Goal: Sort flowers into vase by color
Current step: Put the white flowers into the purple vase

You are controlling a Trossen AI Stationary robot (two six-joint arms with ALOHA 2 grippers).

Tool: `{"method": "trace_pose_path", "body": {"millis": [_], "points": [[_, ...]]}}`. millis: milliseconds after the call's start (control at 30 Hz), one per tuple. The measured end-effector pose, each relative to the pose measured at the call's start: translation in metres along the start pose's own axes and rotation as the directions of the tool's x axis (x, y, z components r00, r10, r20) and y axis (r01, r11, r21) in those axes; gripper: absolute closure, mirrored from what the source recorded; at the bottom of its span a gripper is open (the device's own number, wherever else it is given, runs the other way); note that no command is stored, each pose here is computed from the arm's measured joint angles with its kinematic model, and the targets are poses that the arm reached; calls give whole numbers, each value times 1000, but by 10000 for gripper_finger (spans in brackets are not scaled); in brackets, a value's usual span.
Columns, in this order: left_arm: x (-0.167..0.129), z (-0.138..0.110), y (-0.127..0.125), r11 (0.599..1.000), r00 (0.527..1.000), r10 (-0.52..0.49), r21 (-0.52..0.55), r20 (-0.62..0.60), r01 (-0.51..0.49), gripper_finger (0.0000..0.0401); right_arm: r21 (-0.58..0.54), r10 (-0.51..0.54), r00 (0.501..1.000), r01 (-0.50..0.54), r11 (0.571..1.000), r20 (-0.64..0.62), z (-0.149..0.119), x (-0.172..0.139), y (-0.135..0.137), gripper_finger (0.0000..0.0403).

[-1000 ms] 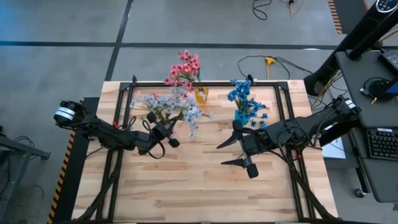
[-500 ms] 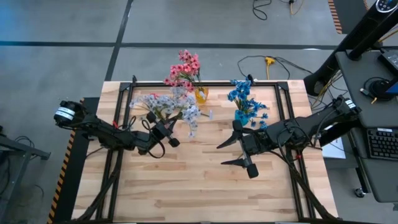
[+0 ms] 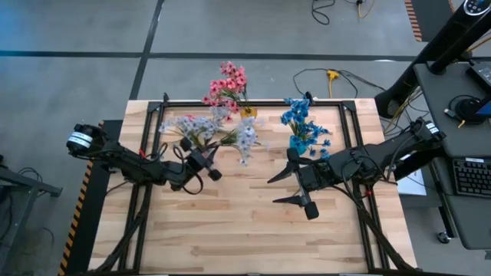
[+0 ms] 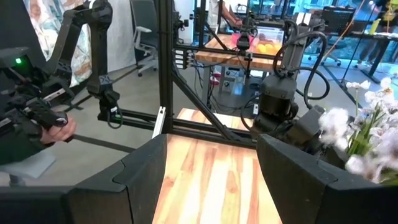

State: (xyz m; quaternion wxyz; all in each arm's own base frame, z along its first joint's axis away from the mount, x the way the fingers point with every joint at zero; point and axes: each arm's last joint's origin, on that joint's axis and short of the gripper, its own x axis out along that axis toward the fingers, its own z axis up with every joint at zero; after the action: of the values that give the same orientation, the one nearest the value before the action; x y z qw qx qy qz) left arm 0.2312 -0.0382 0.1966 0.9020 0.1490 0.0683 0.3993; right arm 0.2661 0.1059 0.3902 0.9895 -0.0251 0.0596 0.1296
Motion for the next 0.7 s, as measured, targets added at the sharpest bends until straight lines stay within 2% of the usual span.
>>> {"method": "trace_pose_path", "body": {"millis": [233, 367, 500, 600, 700], "points": [[0, 0, 0, 1000, 1000, 1, 0, 0, -1, 394, 29, 1, 1000, 0, 1000, -16, -2, 0, 0, 161], [0, 0, 0, 1000, 1000, -5, 8, 2, 5, 395, 109, 16, 994, -4, 994, -111, -14, 1, 5, 161], [-1, 2, -2, 997, 997, -75, 8, 29, 74, 395, 187, 36, 977, 4, 982, -210, -35, 9, 17, 161], [-3, 3, -5, 990, 988, -143, 11, 53, 143, 395, 200, -59, 962, 115, 973, -267, -45, 11, 21, 161], [-6, 7, -8, 985, 983, -171, 9, 68, 170, 395, 140, -204, 934, 253, 957, -293, -56, 17, 25, 161]]}}
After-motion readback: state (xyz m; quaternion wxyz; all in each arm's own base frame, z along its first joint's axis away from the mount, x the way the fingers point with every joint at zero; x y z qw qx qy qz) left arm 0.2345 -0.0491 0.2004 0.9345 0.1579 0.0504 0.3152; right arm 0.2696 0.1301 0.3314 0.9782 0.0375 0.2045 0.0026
